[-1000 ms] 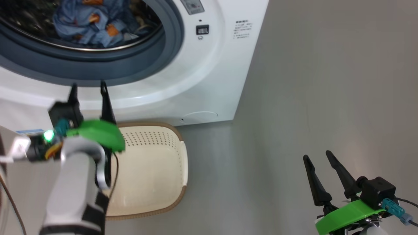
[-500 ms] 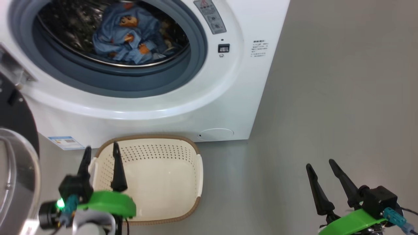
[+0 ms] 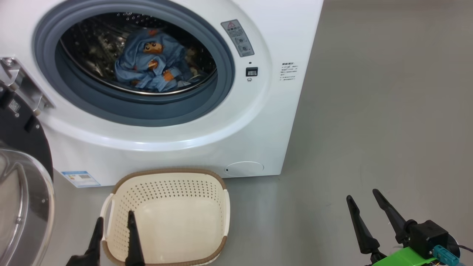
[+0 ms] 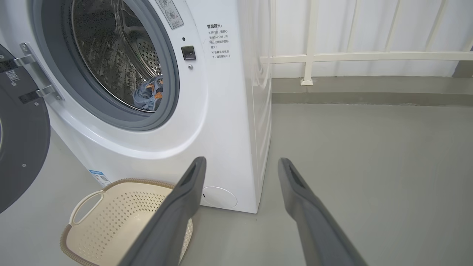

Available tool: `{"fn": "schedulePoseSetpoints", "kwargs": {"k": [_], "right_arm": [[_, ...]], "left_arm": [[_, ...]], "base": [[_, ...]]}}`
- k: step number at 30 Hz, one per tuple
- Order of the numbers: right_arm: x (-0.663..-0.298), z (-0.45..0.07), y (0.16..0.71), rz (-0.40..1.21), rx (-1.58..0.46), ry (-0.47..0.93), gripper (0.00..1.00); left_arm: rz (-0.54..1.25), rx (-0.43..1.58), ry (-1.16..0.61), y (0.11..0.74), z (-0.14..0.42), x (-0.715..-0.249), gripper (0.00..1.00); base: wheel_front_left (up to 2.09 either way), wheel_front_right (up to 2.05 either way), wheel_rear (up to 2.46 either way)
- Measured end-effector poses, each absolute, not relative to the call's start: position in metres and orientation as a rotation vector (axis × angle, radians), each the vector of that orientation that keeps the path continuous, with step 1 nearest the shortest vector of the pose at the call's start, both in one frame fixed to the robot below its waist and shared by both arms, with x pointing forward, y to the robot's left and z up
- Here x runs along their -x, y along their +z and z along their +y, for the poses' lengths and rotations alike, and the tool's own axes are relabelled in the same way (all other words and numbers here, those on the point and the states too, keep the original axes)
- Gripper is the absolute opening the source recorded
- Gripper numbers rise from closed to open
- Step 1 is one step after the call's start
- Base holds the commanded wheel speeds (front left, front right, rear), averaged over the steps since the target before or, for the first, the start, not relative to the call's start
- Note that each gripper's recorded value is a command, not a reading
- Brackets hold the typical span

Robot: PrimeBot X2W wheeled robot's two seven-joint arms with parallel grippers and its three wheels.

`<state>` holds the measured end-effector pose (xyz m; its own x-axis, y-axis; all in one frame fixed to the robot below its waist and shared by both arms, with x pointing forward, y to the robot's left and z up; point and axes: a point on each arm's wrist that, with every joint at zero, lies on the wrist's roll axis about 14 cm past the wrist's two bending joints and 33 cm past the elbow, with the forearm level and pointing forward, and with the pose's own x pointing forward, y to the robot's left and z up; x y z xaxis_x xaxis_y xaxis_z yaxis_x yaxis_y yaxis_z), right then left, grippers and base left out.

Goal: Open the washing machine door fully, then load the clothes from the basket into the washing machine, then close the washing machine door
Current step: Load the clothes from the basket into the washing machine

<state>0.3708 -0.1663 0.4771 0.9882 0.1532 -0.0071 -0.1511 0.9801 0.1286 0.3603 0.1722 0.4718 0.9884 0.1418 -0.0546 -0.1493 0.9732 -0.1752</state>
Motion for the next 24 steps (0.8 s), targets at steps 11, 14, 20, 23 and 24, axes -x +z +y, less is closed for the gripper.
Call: {"fn": "schedulePoseSetpoints", "kwargs": {"k": [11,14,20,23,24], "right_arm": [[-0.355,-0.175,0.486,-0.010,-0.101,0.130,1.00],[-0.354,-0.174,0.490,-0.021,-0.102,0.133,1.00],[-0.356,-0.167,0.494,-0.034,-0.088,0.156,1.00],[-0.356,-0.163,0.496,-0.040,-0.088,0.169,1.00],[-0.356,-0.162,0.497,-0.043,-0.088,0.173,1.00]], "left_arm": [[0.036,0.188,0.160,0.475,0.176,-0.341,1.00],[0.021,0.192,0.157,0.480,0.176,-0.339,1.00],[0.005,0.195,0.160,0.484,0.180,-0.335,1.00],[0.000,0.196,0.156,0.486,0.180,-0.333,1.00],[0.000,0.197,0.153,0.485,0.180,-0.333,1.00]], "base": [[0.00,0.00,0.00],[0.00,0.00,0.00],[0.00,0.00,0.00],[0.00,0.00,0.00],[0.00,0.00,0.00]]}}
